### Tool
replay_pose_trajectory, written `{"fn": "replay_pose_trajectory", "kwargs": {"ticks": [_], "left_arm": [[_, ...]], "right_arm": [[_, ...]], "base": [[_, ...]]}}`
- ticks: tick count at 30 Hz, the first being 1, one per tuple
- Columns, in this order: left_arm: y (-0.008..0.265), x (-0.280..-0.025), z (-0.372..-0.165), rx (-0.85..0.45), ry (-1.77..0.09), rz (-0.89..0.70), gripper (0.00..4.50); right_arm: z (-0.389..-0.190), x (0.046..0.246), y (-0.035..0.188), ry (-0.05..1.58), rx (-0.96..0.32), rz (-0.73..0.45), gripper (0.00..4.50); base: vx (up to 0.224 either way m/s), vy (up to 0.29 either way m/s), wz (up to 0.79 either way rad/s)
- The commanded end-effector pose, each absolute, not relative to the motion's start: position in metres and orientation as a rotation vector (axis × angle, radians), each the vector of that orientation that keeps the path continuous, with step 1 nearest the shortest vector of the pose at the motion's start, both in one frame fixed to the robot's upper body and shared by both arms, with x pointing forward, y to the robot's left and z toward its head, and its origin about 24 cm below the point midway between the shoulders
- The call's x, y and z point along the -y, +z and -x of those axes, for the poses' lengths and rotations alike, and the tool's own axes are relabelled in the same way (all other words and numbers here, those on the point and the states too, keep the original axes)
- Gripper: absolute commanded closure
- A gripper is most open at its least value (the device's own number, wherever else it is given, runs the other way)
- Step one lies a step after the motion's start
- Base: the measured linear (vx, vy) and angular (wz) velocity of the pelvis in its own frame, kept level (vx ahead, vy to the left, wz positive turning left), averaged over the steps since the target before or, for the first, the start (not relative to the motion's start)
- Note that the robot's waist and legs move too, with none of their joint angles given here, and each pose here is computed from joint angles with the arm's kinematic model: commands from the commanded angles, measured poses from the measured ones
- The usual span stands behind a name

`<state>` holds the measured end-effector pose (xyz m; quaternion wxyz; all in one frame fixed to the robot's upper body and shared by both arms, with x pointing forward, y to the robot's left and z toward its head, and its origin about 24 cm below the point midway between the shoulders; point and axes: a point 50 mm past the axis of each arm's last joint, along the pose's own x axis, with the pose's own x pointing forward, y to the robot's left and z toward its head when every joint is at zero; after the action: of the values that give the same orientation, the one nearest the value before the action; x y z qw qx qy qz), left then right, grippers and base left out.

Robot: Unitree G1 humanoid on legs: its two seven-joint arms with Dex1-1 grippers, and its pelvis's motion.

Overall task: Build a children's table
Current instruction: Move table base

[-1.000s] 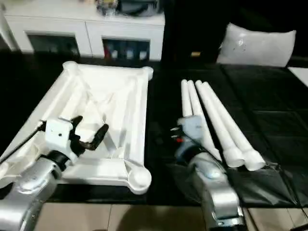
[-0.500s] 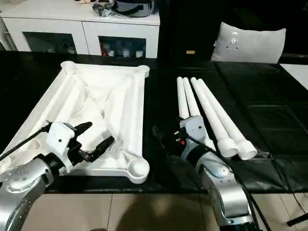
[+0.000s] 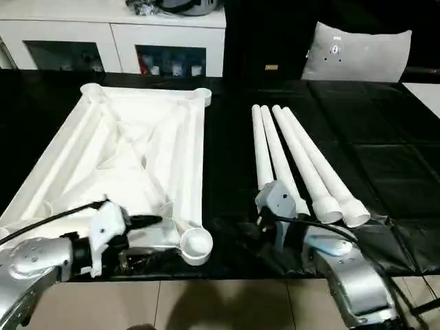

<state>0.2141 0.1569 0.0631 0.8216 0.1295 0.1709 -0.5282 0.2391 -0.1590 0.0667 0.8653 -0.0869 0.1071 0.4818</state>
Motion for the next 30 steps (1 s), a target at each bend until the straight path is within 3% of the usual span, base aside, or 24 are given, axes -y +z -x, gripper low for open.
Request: {"fn": "replay_pose_trajectory", "kwargs": {"ticks": [1, 3, 6, 12, 29, 30], "left_arm": [[0.062, -0.157, -0.214, -0.375, -1.156, -0.290, 0.93], [0.059, -0.163, -0.219, -0.413, -1.209, -0.357, 1.26], [0.056, -0.166, -0.224, -0.434, -1.224, -0.400, 1.32], [0.056, -0.174, -0.234, -0.457, -1.264, -0.464, 1.93], [0.052, -0.176, -0.241, -0.471, -1.245, -0.444, 3.16], [0.051, -0.176, -0.241, -0.480, -1.239, -0.443, 3.39]], "right_arm": [[-0.236, 0.158, 0.069, 1.041, -0.224, 0.186, 0.00], [-0.234, 0.159, 0.070, 1.082, -0.237, 0.203, 0.00], [-0.233, 0.159, 0.071, 1.108, -0.247, 0.198, 0.00], [-0.226, 0.154, 0.069, 1.171, -0.274, 0.193, 0.00], [-0.221, 0.147, 0.067, 1.206, -0.291, 0.131, 0.00], [-0.220, 0.147, 0.066, 1.206, -0.294, 0.130, 0.00]], "base": [[0.000, 0.000, 0.00], [0.000, 0.000, 0.00], [0.000, 0.000, 0.00], [0.000, 0.000, 0.00], [0.000, 0.000, 0.00], [0.000, 0.000, 0.00]]}}
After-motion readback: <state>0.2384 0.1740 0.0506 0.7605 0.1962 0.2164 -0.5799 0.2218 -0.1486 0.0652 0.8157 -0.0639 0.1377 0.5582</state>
